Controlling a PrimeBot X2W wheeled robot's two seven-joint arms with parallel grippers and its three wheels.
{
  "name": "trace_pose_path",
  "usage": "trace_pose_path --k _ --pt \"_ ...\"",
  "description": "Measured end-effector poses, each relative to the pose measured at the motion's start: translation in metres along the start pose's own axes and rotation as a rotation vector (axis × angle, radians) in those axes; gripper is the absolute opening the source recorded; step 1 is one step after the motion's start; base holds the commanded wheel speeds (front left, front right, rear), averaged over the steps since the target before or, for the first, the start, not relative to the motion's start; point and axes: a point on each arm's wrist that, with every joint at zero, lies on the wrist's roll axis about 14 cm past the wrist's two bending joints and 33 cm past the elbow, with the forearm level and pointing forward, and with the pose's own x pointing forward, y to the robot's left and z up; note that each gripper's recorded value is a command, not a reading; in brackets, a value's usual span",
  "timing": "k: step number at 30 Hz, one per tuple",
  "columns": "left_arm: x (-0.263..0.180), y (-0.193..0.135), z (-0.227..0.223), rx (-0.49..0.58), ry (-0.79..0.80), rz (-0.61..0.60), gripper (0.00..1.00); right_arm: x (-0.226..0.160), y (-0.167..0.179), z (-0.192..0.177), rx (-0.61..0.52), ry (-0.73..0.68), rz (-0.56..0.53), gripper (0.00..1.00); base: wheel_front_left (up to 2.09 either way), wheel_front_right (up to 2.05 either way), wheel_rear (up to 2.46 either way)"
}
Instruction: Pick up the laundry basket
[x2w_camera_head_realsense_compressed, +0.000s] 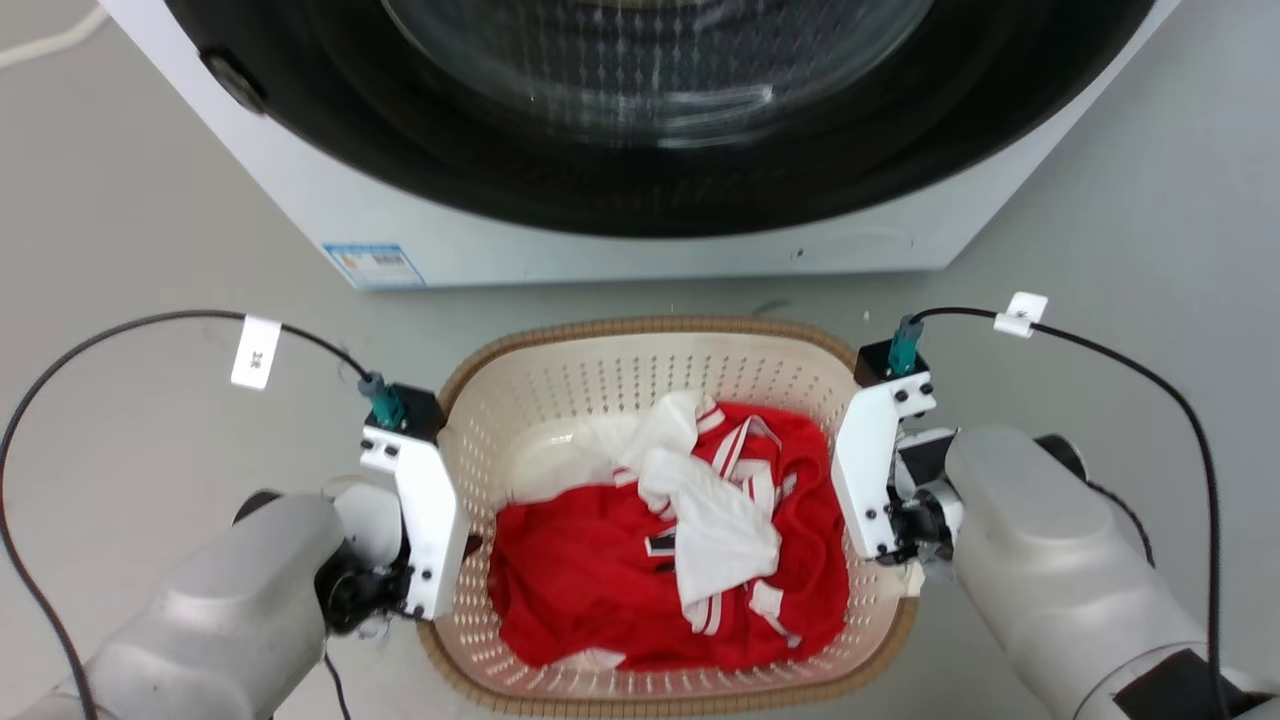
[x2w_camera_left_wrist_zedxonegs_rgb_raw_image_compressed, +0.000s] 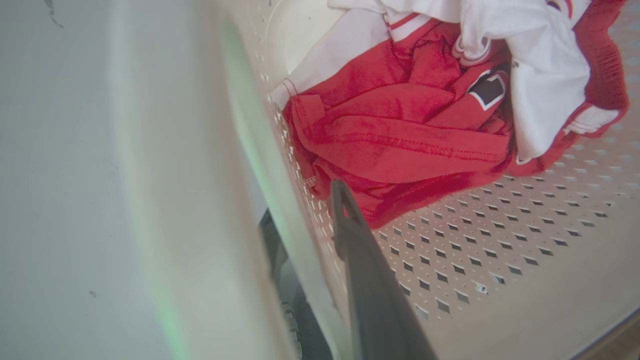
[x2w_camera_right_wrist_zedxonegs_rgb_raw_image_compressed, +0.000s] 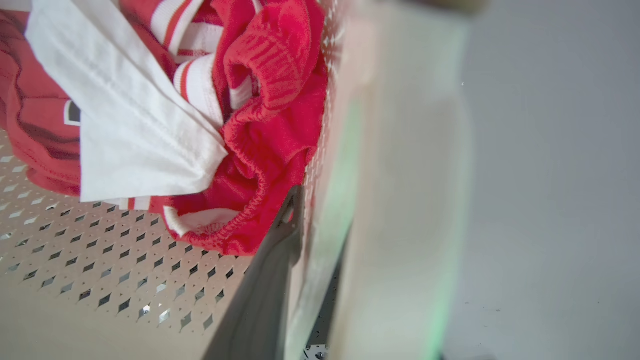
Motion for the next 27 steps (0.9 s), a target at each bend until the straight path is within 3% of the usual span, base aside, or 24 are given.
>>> trace_pose_path --k 9,27 --pt "-0.043 -0.016 -0.008 0.03 -0.015 0.016 0.0 -0.046 0.015 -0.009 -0.023 -0.032 -0.004 0.0 0.0 0.0 0.0" --pt "-0.069 -0.044 -0.049 0.03 0.012 0.006 0.0 -0.07 0.032 -0.054 -0.007 -0.03 0.01 0.0 0.0 0.0 0.0"
